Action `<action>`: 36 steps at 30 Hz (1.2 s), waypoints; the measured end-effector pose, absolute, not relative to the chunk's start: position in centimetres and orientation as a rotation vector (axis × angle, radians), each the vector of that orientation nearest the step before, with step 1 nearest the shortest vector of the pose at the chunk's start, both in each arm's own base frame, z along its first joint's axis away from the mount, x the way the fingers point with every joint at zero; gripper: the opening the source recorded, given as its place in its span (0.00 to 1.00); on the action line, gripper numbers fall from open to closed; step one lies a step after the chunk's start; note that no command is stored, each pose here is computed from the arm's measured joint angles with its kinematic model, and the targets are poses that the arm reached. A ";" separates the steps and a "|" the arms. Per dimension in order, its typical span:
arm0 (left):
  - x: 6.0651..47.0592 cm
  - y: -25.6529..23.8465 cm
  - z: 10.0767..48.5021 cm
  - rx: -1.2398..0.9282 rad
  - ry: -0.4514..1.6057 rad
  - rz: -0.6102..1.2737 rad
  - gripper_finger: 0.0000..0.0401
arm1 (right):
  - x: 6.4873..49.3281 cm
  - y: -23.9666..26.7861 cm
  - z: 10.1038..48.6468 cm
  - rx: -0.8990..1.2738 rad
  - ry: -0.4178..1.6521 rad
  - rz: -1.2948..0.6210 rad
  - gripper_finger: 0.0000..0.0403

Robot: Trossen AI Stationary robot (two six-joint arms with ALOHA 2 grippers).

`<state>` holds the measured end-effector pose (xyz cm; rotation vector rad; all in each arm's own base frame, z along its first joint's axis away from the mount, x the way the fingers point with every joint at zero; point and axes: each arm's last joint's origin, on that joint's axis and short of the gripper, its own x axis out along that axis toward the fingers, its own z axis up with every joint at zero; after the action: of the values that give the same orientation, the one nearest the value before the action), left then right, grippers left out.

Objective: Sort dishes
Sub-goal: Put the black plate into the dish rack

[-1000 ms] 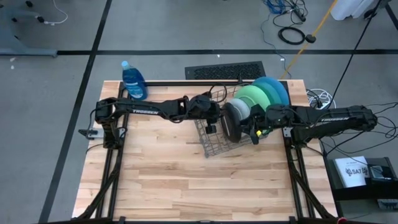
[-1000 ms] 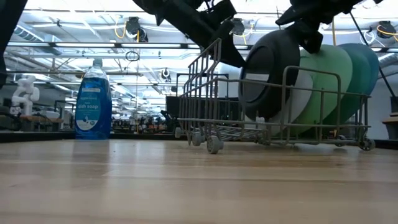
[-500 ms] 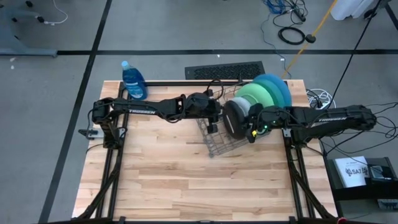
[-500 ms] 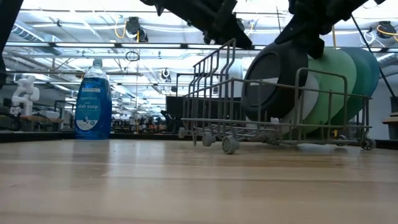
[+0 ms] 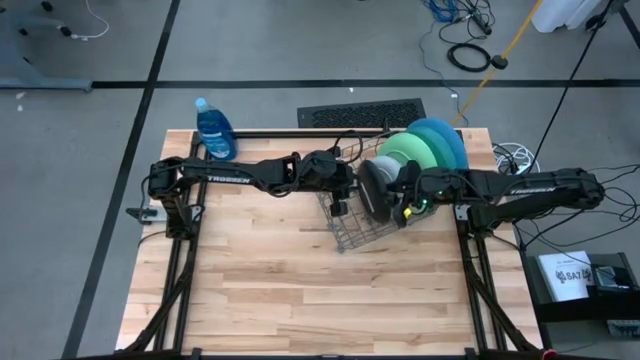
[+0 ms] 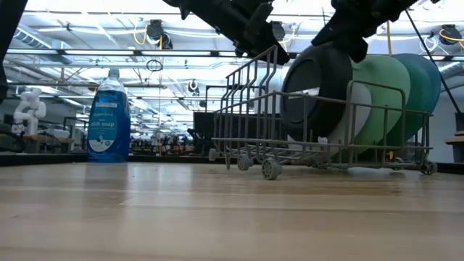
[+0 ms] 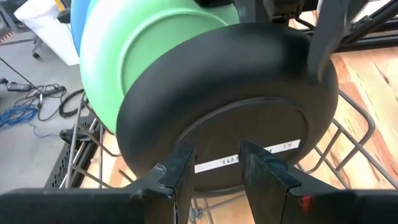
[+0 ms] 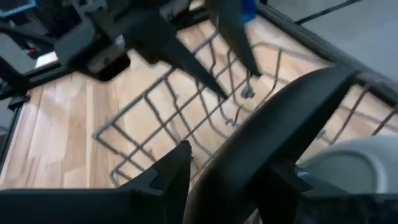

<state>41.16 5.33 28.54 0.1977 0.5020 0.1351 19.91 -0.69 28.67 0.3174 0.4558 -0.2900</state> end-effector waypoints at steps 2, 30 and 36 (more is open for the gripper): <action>41.2 5.3 28.5 0.198 0.502 0.135 0.32 | 19.9 -0.8 29.2 0.301 0.444 -0.313 0.36; 41.0 5.2 28.1 0.168 0.546 0.122 0.32 | 19.1 -1.5 31.5 0.072 0.464 -0.536 0.36; 40.8 5.2 27.8 0.163 0.586 0.119 0.32 | 19.0 -1.5 31.4 0.055 0.482 -0.548 0.36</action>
<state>40.77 5.17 27.78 0.1632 0.5862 0.1186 19.01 -1.53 31.41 0.0547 0.4823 -0.5484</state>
